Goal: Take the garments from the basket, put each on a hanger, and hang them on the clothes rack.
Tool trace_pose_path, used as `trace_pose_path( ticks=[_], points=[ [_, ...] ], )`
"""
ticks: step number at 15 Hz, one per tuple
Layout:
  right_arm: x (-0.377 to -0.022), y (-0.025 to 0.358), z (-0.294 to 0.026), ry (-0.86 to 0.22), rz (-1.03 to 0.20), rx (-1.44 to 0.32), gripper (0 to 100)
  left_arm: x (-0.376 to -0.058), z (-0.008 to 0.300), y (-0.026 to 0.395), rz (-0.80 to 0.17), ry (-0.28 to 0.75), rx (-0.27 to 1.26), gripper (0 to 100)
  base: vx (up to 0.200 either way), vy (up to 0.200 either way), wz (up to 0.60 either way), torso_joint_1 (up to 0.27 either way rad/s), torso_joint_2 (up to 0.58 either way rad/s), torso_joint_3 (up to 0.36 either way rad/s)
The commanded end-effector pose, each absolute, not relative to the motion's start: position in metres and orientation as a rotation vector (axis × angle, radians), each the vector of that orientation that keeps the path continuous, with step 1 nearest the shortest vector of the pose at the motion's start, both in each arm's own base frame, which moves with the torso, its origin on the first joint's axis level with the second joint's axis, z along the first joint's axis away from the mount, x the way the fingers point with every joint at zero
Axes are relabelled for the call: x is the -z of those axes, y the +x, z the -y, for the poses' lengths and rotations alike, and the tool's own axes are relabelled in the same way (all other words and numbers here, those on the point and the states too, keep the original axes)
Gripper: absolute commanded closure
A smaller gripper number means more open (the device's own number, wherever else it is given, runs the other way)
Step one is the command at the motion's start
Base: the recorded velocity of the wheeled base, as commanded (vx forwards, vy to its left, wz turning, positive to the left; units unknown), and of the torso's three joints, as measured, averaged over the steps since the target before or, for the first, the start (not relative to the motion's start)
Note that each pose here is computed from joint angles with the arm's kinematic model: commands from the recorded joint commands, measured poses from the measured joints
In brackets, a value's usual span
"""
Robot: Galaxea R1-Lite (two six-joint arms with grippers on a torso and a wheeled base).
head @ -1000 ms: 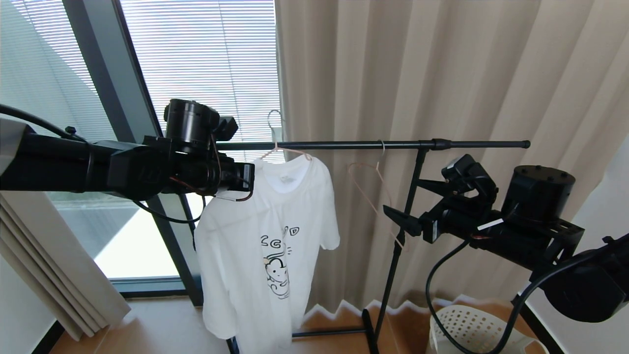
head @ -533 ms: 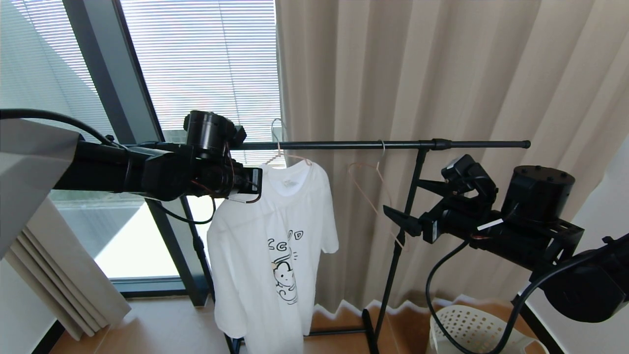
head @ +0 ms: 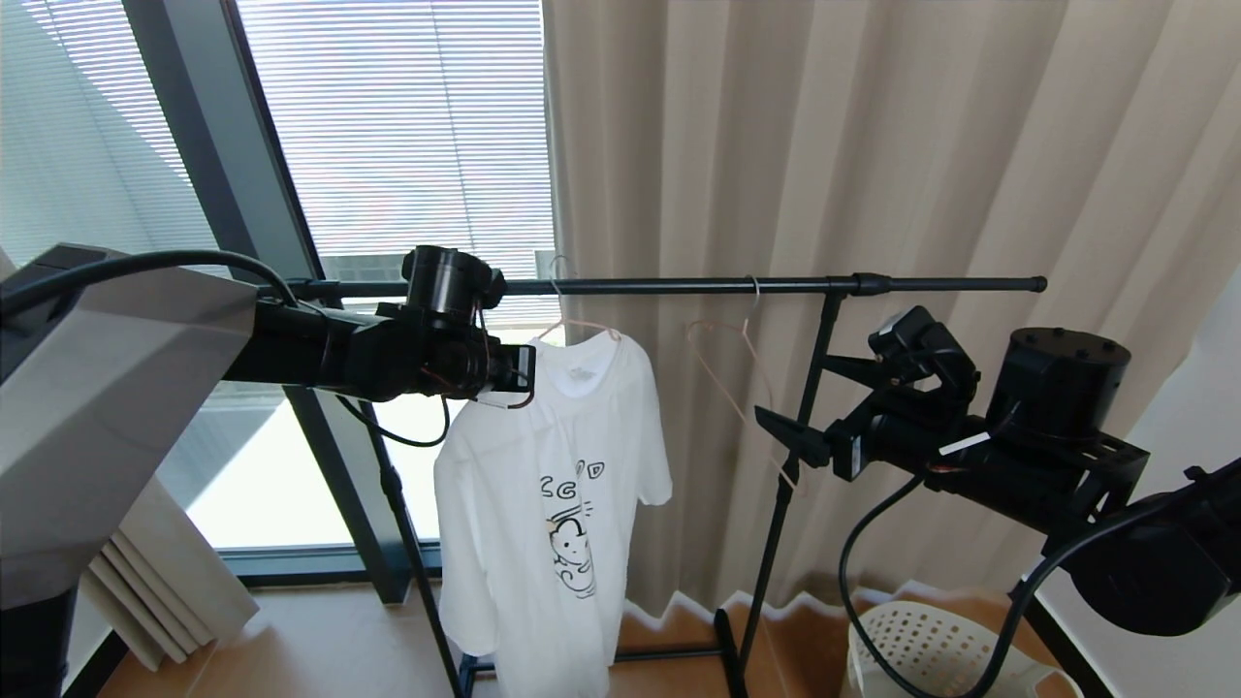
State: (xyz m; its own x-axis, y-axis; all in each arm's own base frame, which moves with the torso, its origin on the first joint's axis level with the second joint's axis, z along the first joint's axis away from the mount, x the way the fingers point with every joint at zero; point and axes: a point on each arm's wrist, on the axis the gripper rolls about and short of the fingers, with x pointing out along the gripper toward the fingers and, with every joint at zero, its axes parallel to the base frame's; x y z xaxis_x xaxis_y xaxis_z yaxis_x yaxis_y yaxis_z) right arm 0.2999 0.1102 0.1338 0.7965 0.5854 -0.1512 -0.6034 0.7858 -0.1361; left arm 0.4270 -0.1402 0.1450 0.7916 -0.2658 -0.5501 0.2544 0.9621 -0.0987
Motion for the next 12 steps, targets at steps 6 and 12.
trace_pose_path(
  ticks=[6,12],
  points=[
    [-0.133,0.3,-0.11,-0.182,-0.106,-0.643,0,-0.135,0.143,0.431,-0.612,-0.015,0.282,100,0.0,0.0,0.0,0.0,0.0,0.0],
    [-0.135,0.299,-0.11,-0.182,-0.099,-0.642,0,-0.143,0.139,0.417,-0.624,-0.01,0.284,0,0.0,0.0,0.0,0.0,0.0,0.0]
  ],
)
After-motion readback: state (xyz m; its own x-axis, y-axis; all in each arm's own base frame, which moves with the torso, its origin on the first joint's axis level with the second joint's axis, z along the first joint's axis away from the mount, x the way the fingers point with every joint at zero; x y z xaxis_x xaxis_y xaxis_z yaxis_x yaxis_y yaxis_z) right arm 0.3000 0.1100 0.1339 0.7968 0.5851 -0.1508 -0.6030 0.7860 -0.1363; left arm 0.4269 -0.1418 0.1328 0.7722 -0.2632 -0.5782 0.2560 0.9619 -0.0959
